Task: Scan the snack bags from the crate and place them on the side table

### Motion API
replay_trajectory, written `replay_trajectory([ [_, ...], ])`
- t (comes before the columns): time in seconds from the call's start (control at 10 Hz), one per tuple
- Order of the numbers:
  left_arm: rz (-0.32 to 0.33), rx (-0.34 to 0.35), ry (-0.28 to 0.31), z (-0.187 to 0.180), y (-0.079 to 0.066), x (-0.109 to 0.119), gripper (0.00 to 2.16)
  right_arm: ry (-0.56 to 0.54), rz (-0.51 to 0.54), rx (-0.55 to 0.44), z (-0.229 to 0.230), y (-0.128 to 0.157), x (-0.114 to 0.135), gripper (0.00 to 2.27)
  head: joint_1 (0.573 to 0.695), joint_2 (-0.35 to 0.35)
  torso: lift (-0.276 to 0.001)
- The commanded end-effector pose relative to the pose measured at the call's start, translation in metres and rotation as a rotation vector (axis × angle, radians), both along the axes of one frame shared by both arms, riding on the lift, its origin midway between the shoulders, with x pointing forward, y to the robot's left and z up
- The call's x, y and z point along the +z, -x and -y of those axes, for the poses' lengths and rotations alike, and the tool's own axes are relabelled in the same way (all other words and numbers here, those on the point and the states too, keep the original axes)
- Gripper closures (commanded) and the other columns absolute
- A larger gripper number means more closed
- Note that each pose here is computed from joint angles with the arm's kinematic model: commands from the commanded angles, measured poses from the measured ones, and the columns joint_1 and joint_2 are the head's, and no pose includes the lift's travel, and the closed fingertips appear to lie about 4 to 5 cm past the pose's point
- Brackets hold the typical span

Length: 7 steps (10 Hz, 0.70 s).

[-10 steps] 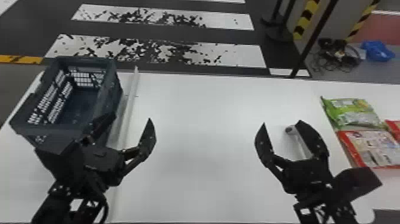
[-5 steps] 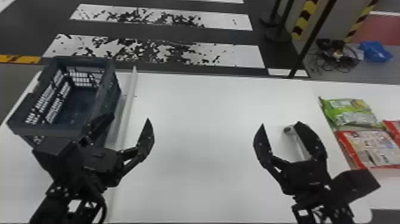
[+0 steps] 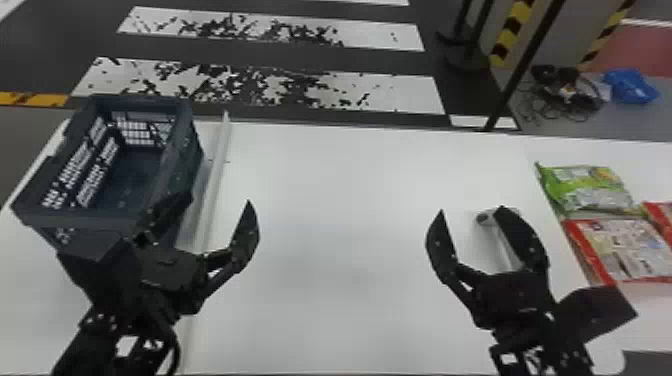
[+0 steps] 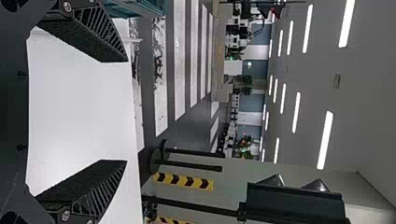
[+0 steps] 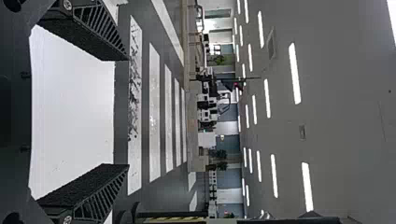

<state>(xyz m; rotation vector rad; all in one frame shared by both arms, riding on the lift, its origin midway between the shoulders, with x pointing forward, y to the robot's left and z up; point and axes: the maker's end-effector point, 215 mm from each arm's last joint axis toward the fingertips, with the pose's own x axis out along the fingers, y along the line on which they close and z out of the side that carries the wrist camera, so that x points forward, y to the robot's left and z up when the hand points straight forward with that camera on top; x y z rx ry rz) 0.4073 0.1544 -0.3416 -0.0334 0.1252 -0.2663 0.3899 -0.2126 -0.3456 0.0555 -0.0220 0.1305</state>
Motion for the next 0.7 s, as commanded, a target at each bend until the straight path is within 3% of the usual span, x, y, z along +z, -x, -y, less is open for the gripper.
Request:
replay_trajectory([
  [0.0, 0.0, 0.002, 0.003, 0.0002, -0.0006, -0.0002, 0.1, -0.001, 0.0, 0.0, 0.0002, 0.0002, -0.0007, 0.06, 0.695, -0.083, -0.094],
  [0.6, -0.005, 0.007, 0.006, -0.0006, -0.0005, -0.0026, 0.1, -0.013, -0.004, -0.006, 0.0028, 0.0001, -0.003, 0.06, 0.695, -0.086, -0.094],
])
